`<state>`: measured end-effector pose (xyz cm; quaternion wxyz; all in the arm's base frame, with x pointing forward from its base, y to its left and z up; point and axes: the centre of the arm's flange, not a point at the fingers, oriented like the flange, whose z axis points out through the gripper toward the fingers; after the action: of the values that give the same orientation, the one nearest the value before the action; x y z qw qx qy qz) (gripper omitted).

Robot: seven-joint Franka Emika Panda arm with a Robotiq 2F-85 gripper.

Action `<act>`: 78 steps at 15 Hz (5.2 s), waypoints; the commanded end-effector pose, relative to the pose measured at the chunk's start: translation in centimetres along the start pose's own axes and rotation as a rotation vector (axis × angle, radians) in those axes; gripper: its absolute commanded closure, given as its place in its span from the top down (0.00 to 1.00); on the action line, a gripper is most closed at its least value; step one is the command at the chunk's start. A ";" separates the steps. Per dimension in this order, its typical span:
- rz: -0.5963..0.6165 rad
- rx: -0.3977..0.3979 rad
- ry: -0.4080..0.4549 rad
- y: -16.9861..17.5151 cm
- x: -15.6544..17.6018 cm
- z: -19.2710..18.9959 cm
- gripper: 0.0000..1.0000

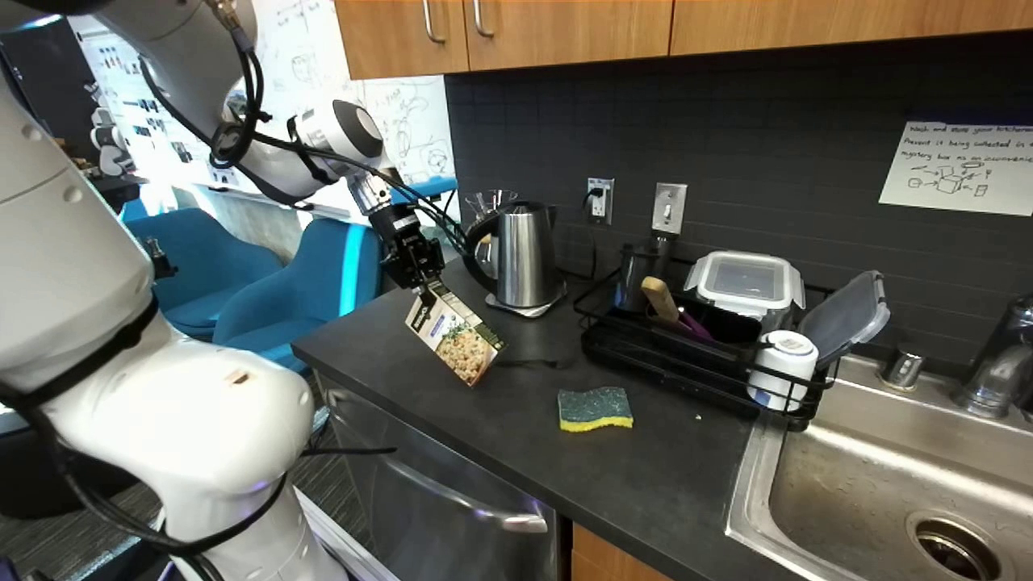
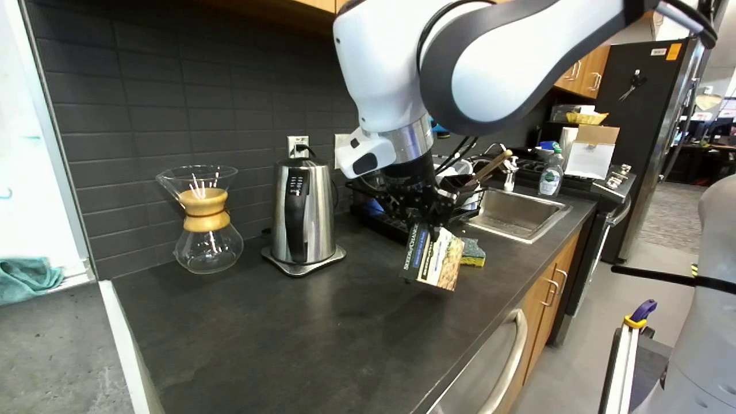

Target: Move the box forward

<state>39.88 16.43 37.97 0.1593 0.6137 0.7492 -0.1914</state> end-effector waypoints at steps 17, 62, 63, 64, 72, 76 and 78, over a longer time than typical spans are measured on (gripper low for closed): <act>0.024 -0.010 -0.183 0.4 4.9 2.6 0.12; 0.066 0.014 -0.341 -1.2 9.8 6.4 0.98; 0.071 0.009 -0.335 -1.1 9.7 6.0 1.00; 0.080 0.003 -0.325 -1.0 9.4 5.5 1.00; 0.226 -0.064 -0.115 -0.6 7.0 -1.4 1.00; 0.334 -0.095 0.031 -1.4 4.5 -4.9 1.00; 0.395 -0.099 0.102 -1.9 2.9 -6.0 1.00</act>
<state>38.45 23.32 39.14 0.2105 0.7225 0.6453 -0.1312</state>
